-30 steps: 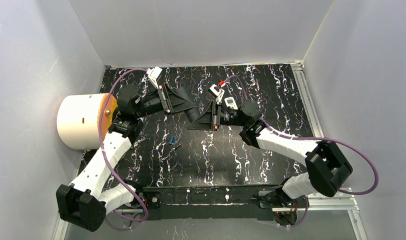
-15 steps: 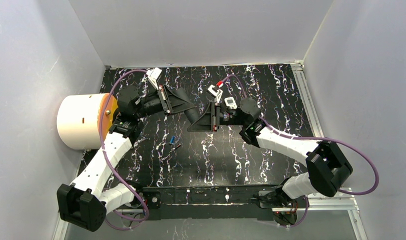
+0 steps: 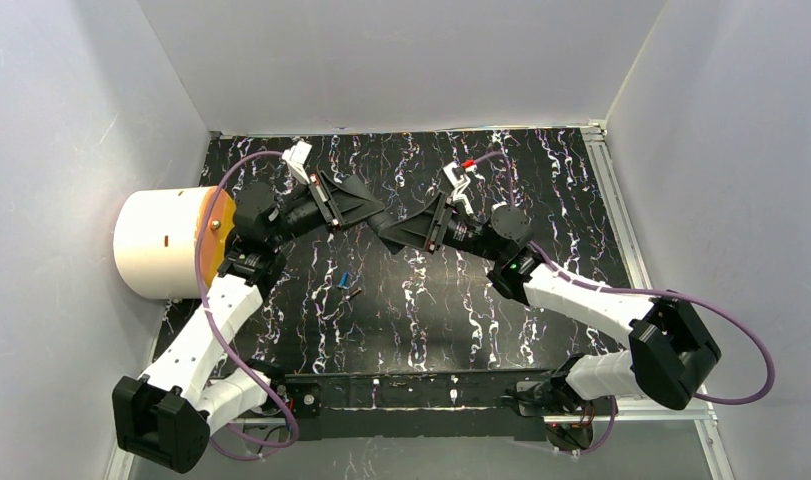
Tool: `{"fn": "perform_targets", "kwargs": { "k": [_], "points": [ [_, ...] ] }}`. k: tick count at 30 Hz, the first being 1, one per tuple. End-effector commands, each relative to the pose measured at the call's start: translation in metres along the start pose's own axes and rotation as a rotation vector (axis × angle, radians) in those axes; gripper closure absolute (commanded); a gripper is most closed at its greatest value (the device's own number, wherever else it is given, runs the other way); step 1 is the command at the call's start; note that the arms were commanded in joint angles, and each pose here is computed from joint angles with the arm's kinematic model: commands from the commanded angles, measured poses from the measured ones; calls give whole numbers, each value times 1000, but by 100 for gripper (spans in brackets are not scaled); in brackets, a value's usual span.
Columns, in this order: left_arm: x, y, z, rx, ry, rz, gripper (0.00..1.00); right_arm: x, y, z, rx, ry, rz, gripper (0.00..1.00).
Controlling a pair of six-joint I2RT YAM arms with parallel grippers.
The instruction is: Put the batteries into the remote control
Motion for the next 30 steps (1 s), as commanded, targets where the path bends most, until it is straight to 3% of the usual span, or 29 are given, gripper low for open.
{"fn": "perform_targets", "kwargs": {
  "k": [1,9,21,30],
  "points": [
    [-6,-4,-10,-100,-56,25,100,10,5,-26,-181,18,0,34],
    [-13,-6,-14,-149,-76,53,100,-8,9,-24,-267,117,87,49],
    [-30,-12,-22,-197,-34,85,100,-30,-5,-6,-270,164,128,79],
    [-42,-21,-40,-324,37,114,100,-40,-21,16,-225,101,127,88]
  ]
}}
Point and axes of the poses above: each gripper's point midway between its finger pads, its own y axis out along the fingers, its own x axis along the line the jaws close on, z = x × y, the point moved 2 cm from there along -y, back along the fingers, and after that the axes turned 7 degrees about -y, right-handed, at the moved point
